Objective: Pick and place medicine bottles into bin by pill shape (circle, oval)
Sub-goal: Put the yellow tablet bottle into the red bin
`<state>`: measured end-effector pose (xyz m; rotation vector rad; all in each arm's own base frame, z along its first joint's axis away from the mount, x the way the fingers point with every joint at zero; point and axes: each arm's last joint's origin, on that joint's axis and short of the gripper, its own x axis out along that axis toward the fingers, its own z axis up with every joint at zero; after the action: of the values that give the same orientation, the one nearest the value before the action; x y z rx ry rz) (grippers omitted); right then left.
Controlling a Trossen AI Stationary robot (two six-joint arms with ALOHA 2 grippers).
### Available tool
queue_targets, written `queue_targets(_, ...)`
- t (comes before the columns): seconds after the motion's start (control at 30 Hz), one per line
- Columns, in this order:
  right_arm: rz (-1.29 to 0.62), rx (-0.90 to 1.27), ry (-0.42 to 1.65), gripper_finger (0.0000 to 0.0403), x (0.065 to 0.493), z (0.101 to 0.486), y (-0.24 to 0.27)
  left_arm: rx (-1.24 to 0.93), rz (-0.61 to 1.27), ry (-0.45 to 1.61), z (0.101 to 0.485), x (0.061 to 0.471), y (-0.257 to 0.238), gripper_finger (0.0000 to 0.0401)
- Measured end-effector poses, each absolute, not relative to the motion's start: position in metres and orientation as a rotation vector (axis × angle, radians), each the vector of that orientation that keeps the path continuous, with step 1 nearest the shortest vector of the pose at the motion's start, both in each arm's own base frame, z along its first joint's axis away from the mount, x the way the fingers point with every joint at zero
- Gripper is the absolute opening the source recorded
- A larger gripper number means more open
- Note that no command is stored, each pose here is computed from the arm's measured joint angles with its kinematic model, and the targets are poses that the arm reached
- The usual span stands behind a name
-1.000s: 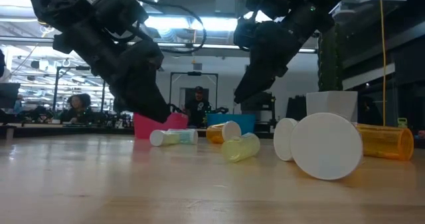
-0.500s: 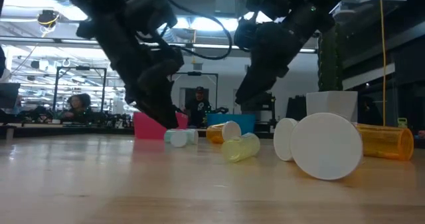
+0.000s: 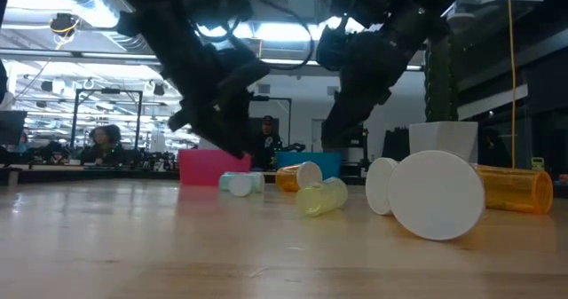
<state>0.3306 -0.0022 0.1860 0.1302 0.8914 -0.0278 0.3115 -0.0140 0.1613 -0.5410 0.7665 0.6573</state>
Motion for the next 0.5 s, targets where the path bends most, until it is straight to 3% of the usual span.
queue_targets(0.5, -0.013, 0.108, 0.847, 0.0225, 0.3351, 0.1874, -0.0013, -0.603, 0.728, 0.802, 0.1502, 0.3084, -0.0196, 0.0124)
